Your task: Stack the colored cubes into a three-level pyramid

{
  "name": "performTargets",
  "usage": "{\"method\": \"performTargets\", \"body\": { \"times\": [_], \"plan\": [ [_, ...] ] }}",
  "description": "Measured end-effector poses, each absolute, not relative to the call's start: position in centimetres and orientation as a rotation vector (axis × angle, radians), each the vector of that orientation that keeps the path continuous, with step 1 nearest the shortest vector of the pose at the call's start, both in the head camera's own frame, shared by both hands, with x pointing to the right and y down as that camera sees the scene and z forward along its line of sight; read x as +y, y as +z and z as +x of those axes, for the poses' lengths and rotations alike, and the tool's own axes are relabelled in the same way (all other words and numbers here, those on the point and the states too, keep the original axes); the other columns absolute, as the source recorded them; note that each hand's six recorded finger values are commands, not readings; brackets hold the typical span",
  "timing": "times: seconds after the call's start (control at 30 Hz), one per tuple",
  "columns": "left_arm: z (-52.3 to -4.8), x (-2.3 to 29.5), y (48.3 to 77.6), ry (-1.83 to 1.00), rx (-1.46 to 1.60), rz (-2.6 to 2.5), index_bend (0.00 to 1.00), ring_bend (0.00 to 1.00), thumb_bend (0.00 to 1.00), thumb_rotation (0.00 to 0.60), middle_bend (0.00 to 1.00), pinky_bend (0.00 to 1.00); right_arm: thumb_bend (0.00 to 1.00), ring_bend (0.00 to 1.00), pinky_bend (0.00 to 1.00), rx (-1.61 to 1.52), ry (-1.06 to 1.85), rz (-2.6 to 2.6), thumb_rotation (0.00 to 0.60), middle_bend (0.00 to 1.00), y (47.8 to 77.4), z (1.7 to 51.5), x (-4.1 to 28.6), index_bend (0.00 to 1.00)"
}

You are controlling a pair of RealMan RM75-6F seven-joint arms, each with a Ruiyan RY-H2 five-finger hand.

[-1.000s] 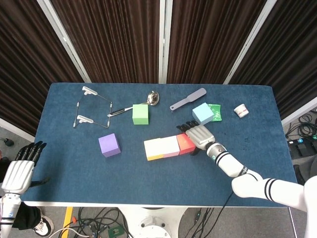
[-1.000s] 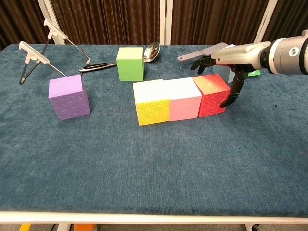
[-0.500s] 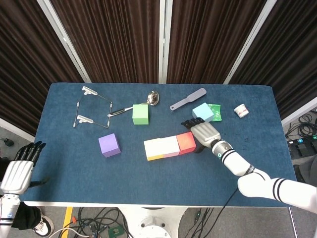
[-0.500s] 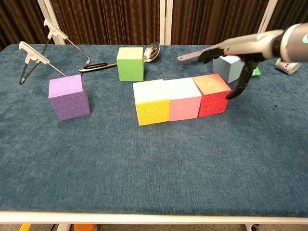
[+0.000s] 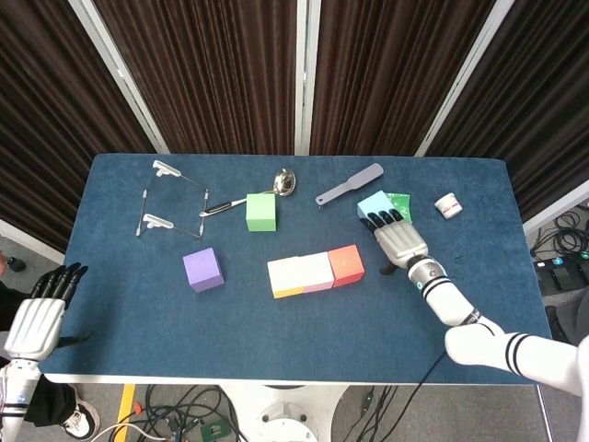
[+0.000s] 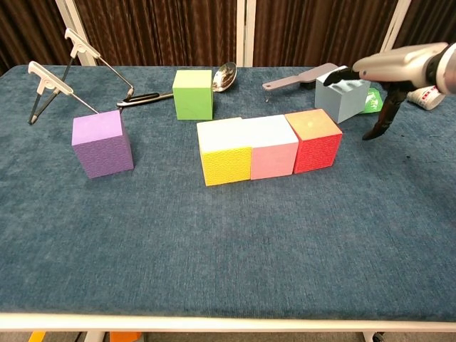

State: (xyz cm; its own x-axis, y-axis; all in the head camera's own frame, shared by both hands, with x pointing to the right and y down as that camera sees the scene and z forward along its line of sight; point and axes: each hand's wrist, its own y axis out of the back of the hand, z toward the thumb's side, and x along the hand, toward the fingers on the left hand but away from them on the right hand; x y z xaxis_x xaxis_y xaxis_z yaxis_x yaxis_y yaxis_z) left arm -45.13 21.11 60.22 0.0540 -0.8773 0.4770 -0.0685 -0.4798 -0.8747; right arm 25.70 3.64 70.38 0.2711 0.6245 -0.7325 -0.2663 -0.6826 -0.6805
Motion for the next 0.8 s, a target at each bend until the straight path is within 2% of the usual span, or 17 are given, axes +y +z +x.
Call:
{"method": "performTargets", "body": {
  "times": [0.23, 0.8],
  "plan": [
    [-45.4, 21.3, 60.3, -1.508, 0.964, -1.649, 0.03, 0.0, 0.0, 0.6, 0.05, 0.1, 0.06, 0.0, 0.0, -0.325, 1.514, -1.802, 0.6, 0.01, 72.1, 24.9, 3.7, 0.0],
    [-45.5, 21.2, 60.2, -1.506, 0.968, -1.647, 0.03, 0.0, 0.0, 0.6, 0.05, 0.1, 0.06, 0.0, 0.0, -0.337, 1.47, -1.868, 0.6, 0.0, 72.3, 23.3, 4.4, 0.0]
  ]
}}
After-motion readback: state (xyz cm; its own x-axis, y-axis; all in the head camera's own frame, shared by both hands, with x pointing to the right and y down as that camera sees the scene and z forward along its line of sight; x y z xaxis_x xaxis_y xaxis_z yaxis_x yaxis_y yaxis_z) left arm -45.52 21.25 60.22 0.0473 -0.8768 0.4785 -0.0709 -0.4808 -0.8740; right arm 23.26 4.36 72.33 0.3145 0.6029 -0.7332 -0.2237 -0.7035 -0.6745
